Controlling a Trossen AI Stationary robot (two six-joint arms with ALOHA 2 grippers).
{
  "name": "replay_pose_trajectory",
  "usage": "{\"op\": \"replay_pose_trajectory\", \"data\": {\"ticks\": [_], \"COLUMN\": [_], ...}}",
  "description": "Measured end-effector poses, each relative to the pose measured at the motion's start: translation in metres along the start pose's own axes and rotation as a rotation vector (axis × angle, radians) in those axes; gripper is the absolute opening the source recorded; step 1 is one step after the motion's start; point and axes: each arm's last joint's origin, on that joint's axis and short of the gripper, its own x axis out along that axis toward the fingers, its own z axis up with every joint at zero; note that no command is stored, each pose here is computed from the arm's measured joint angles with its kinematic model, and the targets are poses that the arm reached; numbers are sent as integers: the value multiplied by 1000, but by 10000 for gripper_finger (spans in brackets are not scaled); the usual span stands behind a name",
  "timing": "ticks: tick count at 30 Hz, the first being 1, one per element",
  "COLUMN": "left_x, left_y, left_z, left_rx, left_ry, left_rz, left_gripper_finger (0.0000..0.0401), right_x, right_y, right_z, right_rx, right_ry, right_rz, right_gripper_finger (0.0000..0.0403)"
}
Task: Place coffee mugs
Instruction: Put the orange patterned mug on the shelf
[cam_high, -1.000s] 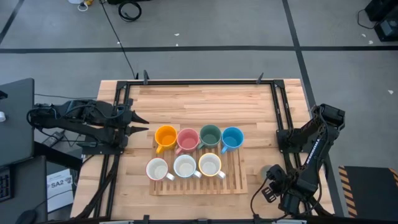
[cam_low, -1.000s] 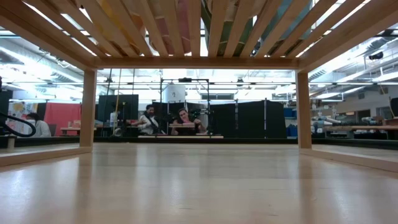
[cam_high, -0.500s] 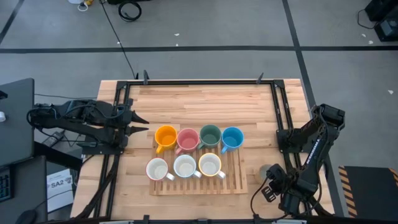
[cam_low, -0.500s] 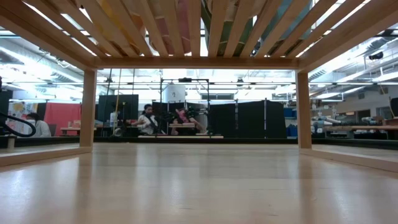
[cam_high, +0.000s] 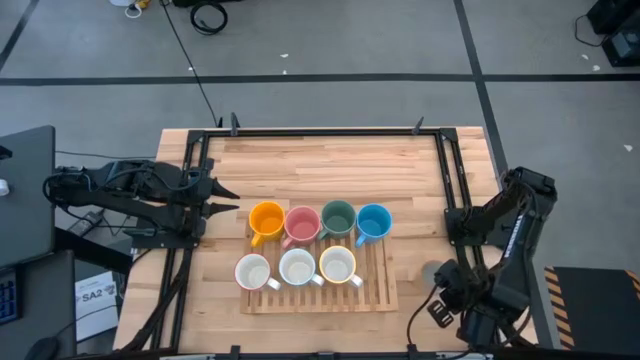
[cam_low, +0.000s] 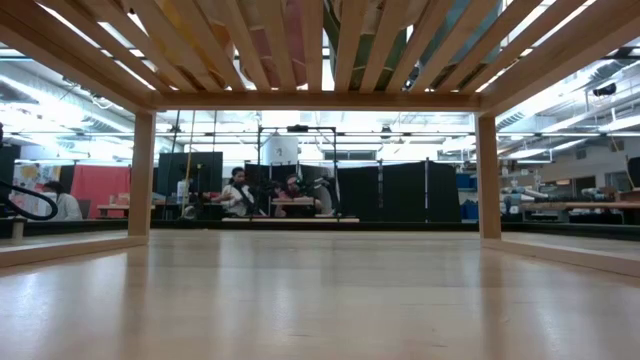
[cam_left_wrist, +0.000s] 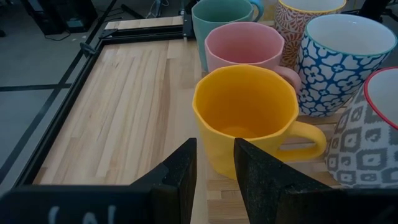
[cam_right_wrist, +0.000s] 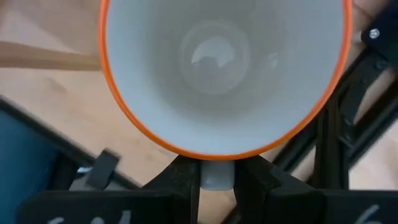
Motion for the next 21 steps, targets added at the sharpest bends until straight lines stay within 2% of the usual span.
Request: {"op": "replay_pose_trajectory", "data": {"ticks": [7, 11, 16, 21], "left_x": [0, 0, 0, 0], "left_y": [0, 0, 0, 0], "left_z": [0, 0, 0, 0], "left_rx": [0, 1, 1, 1], "left_ry": [0, 0, 0, 0], "left_rz": [0, 0, 0, 0], "left_gripper_finger": [114, 114, 114, 114], "right_x": [-55, -78, -88, -85], "right_y": [4, 10, 18, 24], "right_z": [18, 32, 54, 74], "right_rx": [-25, -58, -117, -186], "right_ry": [54, 74, 54, 46], "right_rz": [12, 106, 157, 144], "right_gripper_finger": [77, 77, 78, 79]}}
